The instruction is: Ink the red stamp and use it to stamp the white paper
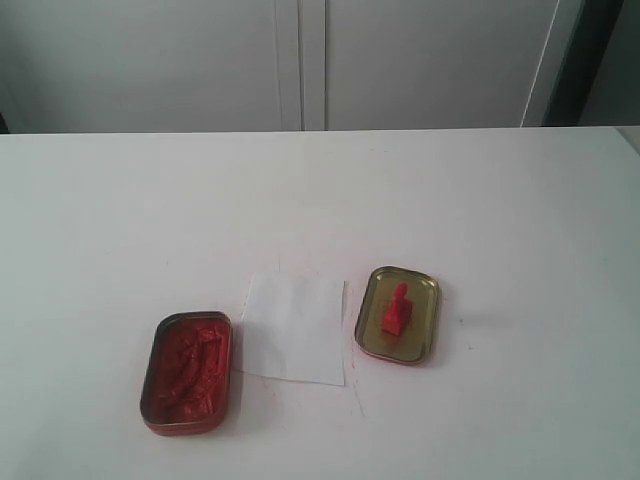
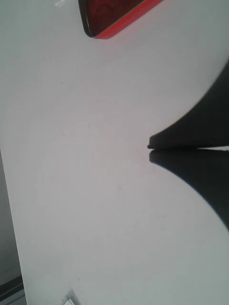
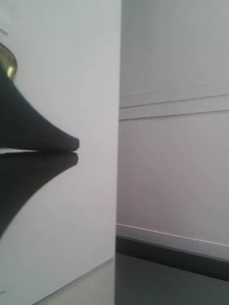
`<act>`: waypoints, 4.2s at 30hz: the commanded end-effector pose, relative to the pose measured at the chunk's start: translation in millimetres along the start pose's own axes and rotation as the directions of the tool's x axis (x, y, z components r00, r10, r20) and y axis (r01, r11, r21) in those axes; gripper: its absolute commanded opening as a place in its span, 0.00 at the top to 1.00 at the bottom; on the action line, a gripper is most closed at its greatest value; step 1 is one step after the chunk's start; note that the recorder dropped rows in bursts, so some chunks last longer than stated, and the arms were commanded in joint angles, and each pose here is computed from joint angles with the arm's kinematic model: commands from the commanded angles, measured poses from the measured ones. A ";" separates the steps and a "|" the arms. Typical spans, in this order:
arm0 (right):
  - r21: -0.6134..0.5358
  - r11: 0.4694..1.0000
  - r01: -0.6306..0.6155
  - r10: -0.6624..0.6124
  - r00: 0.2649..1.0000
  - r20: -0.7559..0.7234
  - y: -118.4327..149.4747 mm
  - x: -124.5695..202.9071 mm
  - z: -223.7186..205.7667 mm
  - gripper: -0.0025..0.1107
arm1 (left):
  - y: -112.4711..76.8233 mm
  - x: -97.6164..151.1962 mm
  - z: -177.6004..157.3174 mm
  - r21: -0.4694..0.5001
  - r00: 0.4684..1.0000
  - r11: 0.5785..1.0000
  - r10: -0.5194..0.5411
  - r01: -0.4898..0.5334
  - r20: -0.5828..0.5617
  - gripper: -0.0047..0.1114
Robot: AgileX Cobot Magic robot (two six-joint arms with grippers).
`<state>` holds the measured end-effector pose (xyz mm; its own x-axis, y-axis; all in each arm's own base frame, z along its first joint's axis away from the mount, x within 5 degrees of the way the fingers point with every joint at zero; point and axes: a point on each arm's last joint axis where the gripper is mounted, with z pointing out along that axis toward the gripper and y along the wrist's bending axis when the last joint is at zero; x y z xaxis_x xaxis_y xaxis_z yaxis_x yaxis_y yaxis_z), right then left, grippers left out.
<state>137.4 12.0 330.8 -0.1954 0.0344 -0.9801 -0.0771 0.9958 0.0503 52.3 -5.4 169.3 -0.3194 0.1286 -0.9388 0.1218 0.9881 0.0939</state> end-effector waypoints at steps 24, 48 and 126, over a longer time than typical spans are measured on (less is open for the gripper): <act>0.056 0.997 -0.043 0.069 0.782 -0.619 0.4 -9.2 137.4 0.98 | -0.1 1.0 0.2 0.000 1.000 1.000 0.002 -0.002 -0.001 0.96; 0.066 0.997 -0.034 0.075 0.469 -0.880 1.0 19.6 210.7 0.98 | -0.1 1.0 0.2 0.000 1.000 1.000 0.002 -0.002 -0.001 0.96; 0.568 0.786 -0.244 0.618 0.325 -0.716 151.0 114.6 237.3 0.78 | -0.1 1.0 0.2 0.000 1.000 1.000 0.002 -0.002 -0.001 0.96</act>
<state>333.8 185.2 180.4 -0.8097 0.5716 -0.1328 0.5510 0.8184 0.1632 52.3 -5.4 169.3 -0.3194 0.1286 -0.9388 0.1218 0.9881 0.0939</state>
